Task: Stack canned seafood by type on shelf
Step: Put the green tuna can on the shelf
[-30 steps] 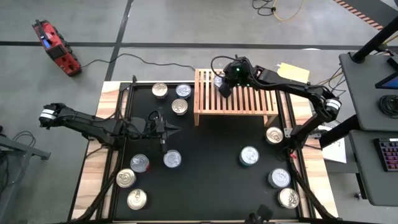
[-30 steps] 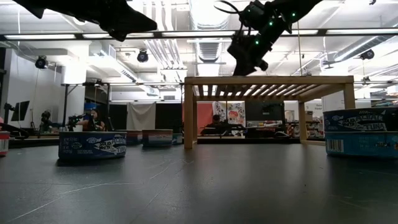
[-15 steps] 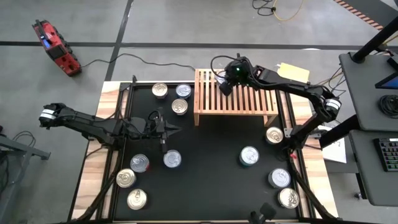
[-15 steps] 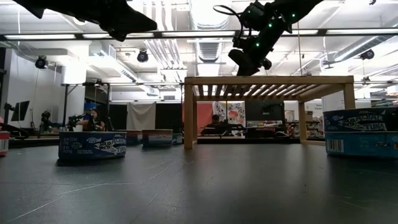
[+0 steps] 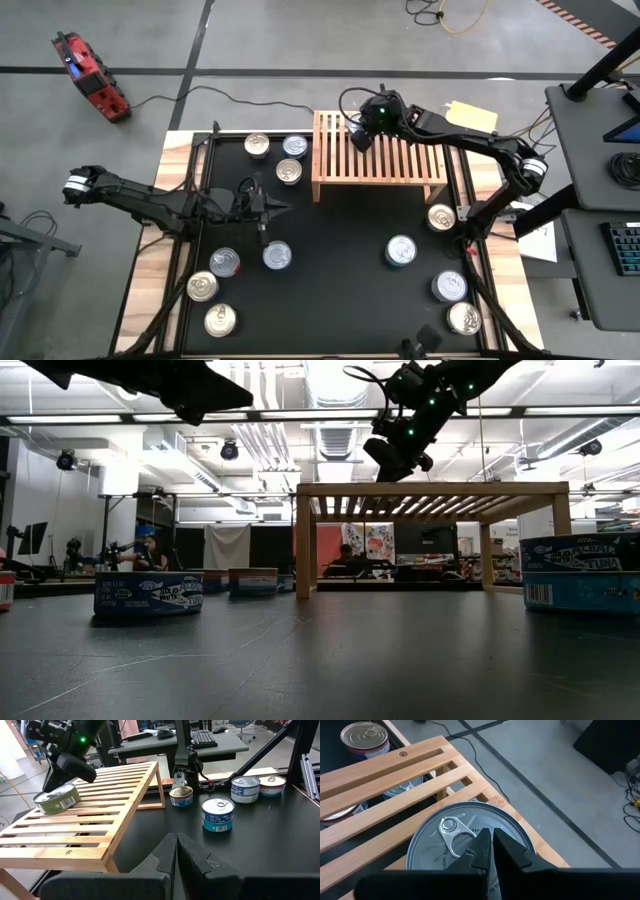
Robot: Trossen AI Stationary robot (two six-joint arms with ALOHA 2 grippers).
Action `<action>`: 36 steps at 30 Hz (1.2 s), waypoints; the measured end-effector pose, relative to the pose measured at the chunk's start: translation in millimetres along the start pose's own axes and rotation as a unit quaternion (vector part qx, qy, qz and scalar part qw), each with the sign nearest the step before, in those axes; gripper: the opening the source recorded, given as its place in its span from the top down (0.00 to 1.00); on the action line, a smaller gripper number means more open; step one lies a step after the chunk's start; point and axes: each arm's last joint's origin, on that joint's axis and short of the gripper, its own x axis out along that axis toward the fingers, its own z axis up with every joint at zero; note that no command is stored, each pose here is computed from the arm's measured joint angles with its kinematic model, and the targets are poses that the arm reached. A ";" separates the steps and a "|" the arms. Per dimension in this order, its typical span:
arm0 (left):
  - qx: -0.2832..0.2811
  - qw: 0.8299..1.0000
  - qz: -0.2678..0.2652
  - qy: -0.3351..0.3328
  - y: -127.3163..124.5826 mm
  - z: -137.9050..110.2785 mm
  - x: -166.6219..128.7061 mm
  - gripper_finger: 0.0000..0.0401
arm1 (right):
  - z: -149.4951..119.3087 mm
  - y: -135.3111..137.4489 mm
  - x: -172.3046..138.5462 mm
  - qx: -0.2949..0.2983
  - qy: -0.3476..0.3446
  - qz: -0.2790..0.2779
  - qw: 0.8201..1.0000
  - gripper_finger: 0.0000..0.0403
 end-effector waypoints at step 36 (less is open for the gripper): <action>0.006 1.000 0.001 -0.012 0.2 2.5 -0.1 1.00 | -5.7 1.2 -4.2 0.022 0.031 0.041 0.998 0.97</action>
